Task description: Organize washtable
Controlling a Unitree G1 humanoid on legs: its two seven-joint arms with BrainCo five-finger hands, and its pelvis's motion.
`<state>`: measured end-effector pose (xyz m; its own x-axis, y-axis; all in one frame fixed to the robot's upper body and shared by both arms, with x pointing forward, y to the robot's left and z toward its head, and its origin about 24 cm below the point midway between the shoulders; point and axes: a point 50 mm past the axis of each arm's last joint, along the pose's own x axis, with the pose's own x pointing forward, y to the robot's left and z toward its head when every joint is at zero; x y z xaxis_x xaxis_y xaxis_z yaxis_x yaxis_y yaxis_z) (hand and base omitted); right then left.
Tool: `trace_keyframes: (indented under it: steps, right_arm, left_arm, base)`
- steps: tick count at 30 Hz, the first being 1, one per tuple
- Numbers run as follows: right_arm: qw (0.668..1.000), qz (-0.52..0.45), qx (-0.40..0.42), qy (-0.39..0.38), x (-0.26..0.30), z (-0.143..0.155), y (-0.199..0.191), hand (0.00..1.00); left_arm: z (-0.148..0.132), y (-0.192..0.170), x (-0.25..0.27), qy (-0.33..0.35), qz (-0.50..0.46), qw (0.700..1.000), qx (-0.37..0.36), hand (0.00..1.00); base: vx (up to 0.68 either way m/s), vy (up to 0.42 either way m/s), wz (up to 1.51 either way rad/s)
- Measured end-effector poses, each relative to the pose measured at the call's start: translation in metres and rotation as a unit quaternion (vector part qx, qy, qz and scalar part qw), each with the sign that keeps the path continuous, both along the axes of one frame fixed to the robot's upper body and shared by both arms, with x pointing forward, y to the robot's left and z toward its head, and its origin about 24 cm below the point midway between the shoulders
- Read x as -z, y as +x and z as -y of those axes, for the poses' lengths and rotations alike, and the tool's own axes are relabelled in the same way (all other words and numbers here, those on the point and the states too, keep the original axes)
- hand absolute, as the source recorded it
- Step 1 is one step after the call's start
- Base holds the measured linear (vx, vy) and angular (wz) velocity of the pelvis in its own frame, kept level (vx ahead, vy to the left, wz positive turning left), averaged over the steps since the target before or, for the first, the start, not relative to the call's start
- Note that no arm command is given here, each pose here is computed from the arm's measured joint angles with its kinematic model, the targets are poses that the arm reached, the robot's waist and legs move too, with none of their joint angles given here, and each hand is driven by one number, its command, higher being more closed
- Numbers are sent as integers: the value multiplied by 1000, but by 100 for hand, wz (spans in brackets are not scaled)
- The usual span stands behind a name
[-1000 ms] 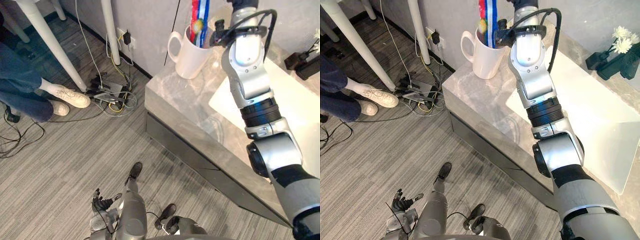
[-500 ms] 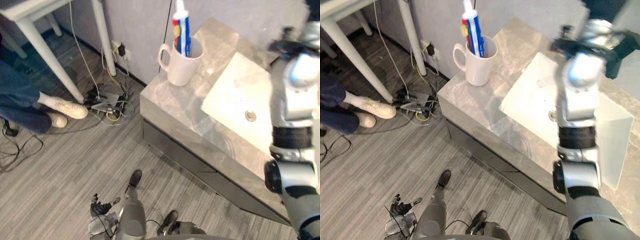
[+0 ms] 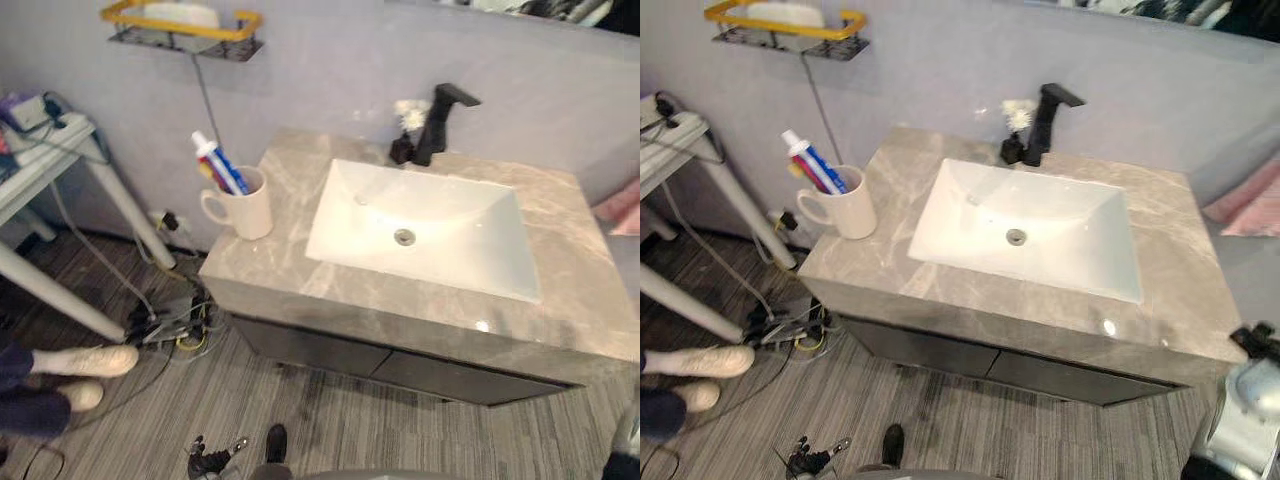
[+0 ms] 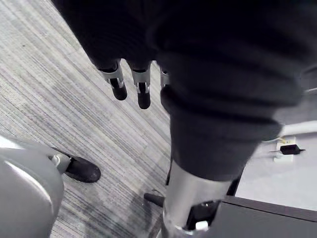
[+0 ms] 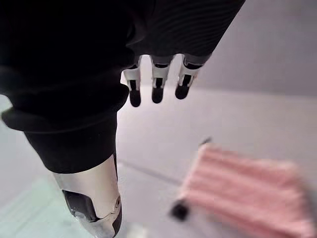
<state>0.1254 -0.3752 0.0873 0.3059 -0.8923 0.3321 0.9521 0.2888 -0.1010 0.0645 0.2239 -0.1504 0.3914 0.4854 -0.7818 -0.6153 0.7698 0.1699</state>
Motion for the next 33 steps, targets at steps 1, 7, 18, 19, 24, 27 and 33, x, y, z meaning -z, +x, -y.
trace_keyframes:
  steps: [1, 7, 18, 19, 24, 27, 33]
  right_arm:
    - [999, -23, 17, 27, 16, 1, -11, 0]
    - [949, -125, 125, 262, 125, -20, -105, 0]
    - [775, -212, 111, 585, 240, -125, -150, 0]
    - [767, -229, 86, 593, 244, -133, -141, 0]
    - [753, -245, 4, 611, 251, -152, -99, 0]
    - [754, -250, -23, 607, 251, -156, -85, 0]
    - [747, -273, -45, 604, 253, -163, -80, 0]
  left_arm:
    - [0, 0, 0, -1, 0, 1000, -3, 0]
    - [1, -8, 1, -16, 9, 998, -56, 0]
    - [-6, -9, 0, -20, 22, 994, -105, 0]
    - [-5, -9, 1, -22, 22, 994, -104, 0]
    - [-3, -5, 1, -33, 29, 992, -115, 0]
    - [-3, 2, 0, -38, 42, 991, -125, 100]
    - [-39, 37, -37, 29, 159, 968, -193, 100]
  base:
    - [-38, -18, -34]
    - [-20, 8, -10]
    - [28, 26, 6]
    - [39, 24, 5]
    - [57, 16, 4]
    - [43, 0, 12]
    - [54, -9, 11]
